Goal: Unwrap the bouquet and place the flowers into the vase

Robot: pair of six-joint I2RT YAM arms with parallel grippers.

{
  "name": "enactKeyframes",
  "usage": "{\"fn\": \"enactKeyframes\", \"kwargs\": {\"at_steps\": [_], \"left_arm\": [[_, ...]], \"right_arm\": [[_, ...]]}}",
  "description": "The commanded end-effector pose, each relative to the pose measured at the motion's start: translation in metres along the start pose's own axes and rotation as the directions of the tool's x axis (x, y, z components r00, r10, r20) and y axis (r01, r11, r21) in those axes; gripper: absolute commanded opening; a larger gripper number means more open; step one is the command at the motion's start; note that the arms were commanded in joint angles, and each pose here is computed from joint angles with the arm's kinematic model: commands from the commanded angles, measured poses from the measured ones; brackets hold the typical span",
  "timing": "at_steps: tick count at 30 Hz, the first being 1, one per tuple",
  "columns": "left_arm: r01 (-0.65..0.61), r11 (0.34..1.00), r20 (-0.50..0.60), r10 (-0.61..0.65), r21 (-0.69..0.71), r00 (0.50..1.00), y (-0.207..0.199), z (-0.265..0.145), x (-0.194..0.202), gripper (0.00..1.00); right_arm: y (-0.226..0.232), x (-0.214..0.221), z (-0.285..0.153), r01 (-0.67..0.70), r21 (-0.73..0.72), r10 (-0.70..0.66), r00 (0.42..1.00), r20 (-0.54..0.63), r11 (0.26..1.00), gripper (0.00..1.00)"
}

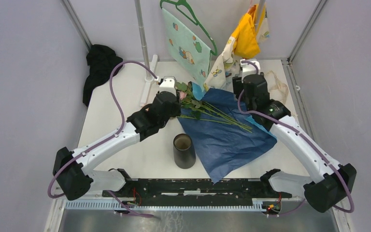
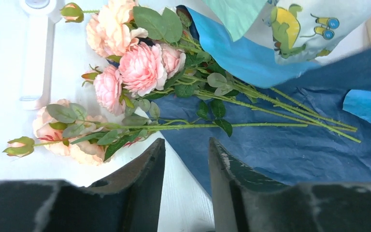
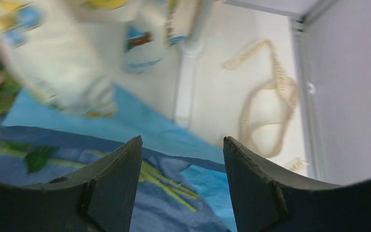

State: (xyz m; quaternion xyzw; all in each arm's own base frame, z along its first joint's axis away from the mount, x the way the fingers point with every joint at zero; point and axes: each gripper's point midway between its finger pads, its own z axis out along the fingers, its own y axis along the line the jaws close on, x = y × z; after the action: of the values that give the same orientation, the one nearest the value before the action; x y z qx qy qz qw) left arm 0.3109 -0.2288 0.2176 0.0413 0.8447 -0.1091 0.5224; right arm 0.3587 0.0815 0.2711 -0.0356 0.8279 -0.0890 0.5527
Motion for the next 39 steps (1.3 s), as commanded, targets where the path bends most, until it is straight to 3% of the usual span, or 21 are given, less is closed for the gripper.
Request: {"fn": "enactKeyframes", "kwargs": {"at_steps": [1,5,11,18,23,31,39], "left_arm": [[0.042,0.999,0.095,-0.04,-0.018,0.995,0.007,-0.017,-0.036,0.49],[0.044,0.999,0.091,-0.041,-0.029,0.995,0.009,-0.016,-0.036,0.54],[0.043,0.999,0.072,-0.04,-0.034,0.997,0.007,-0.013,-0.032,0.54],[0.043,0.998,0.076,-0.04,-0.037,0.996,0.008,-0.014,-0.033,0.54],[0.04,0.999,0.068,-0.038,-0.032,0.997,0.005,-0.011,-0.032,0.54],[0.051,0.999,0.056,-0.051,0.002,0.997,-0.001,-0.01,-0.029,0.54],[0.054,0.998,0.062,-0.055,0.016,0.997,-0.001,-0.015,-0.031,0.54]], "right_arm": [[0.047,0.001,-0.023,0.061,-0.228,-0.05,0.997,0.053,0.972,0.68],[0.096,0.024,-0.032,0.104,-0.447,-0.096,0.995,0.041,0.889,0.64],[0.14,0.08,-0.03,0.175,-0.568,-0.238,0.97,-0.038,0.804,0.55],[0.145,0.102,-0.046,0.236,-0.563,-0.318,0.947,-0.05,0.792,0.66],[0.156,0.114,-0.087,0.317,-0.603,-0.393,0.92,0.006,0.732,0.72],[0.153,0.182,-0.084,0.451,-0.541,-0.567,0.822,-0.058,0.71,0.72],[0.123,0.165,-0.042,0.604,-0.201,-0.63,0.769,-0.104,0.771,0.71]]}}
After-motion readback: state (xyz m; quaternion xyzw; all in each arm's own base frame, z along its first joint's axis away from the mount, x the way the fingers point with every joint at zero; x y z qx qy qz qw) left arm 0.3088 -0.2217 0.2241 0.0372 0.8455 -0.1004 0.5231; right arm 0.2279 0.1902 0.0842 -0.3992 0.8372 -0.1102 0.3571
